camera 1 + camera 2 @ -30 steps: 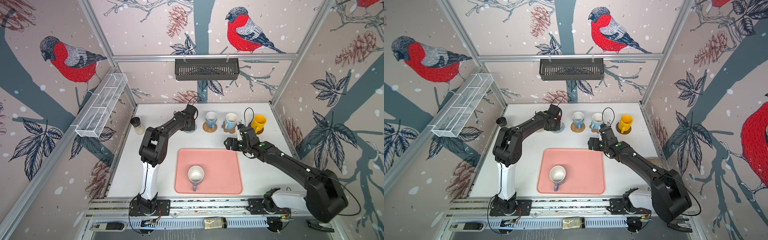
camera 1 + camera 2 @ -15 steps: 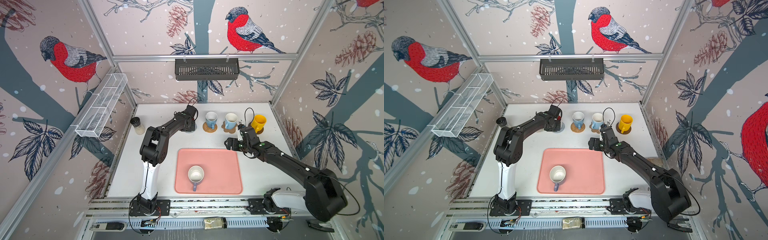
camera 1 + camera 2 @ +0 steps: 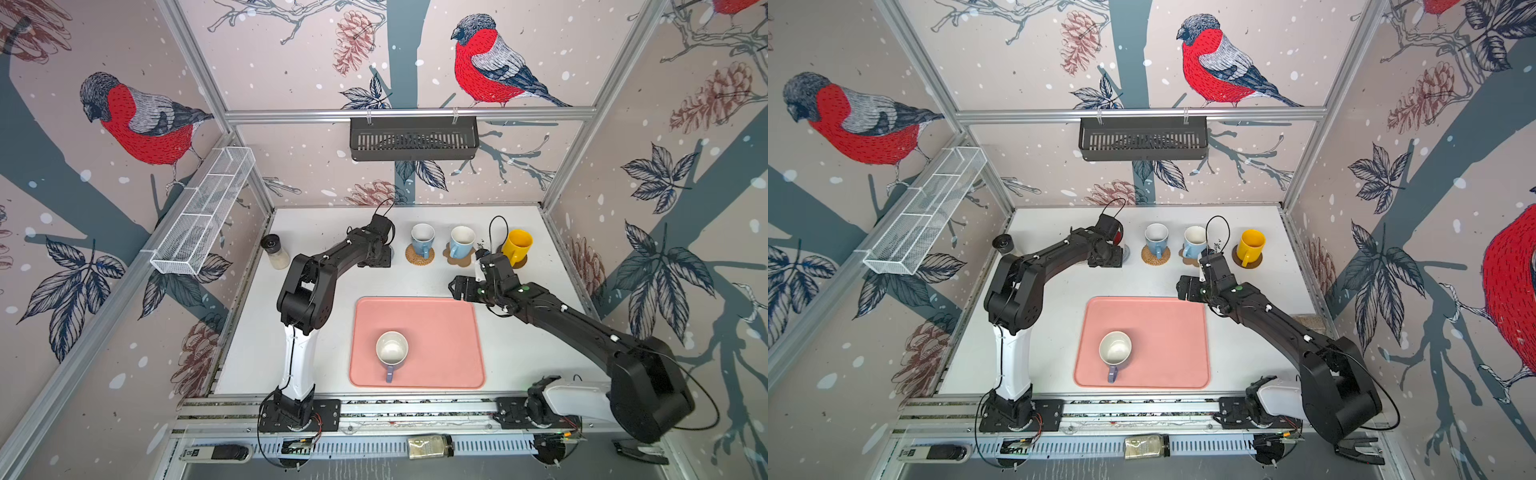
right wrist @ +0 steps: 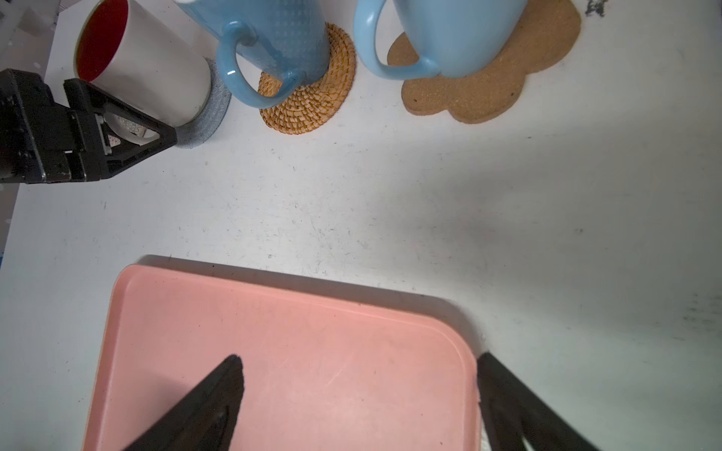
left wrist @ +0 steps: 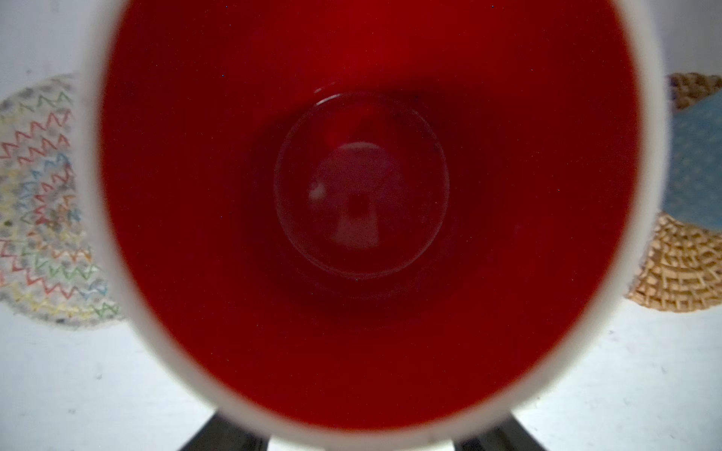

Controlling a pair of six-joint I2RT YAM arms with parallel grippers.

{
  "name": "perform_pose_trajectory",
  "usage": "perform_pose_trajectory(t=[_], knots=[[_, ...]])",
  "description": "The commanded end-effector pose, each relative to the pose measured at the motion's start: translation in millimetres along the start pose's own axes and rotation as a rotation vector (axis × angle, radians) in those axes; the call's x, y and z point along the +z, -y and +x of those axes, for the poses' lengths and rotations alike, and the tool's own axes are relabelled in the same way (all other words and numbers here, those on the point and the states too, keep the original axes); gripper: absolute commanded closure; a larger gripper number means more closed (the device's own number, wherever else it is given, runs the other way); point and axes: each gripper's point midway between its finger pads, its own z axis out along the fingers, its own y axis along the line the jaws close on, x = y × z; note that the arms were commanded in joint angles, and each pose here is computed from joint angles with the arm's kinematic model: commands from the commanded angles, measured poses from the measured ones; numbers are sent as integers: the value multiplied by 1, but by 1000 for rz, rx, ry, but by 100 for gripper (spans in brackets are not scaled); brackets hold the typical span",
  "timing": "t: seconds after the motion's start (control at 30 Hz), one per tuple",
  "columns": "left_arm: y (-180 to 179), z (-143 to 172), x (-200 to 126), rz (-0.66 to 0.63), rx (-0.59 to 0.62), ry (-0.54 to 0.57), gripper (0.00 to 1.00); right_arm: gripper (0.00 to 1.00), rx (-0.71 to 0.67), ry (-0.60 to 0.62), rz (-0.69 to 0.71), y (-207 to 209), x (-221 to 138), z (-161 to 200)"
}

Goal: Place cups on coasters
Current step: Place the cup on the coaster, then move the tray to the center of the table.

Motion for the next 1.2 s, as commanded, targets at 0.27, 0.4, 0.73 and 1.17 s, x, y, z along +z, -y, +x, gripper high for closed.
perform_pose_trajectory(t=[0.27,0.4,0.73,1.17], knots=[[1,-13,-35,23,-6,66,3,9,-19,3,-17,-9,-6,-1],[-6,-13,-60,12,-11,102,3,12,-34,-10,-8,-15,-10,4],[-20,41,-108,79,-19,101,14,34,-111,-71,-17,-48,-18,40],[-17,138,-122,164,-8,43,76,50,-138,-159,7,-59,-13,97]])
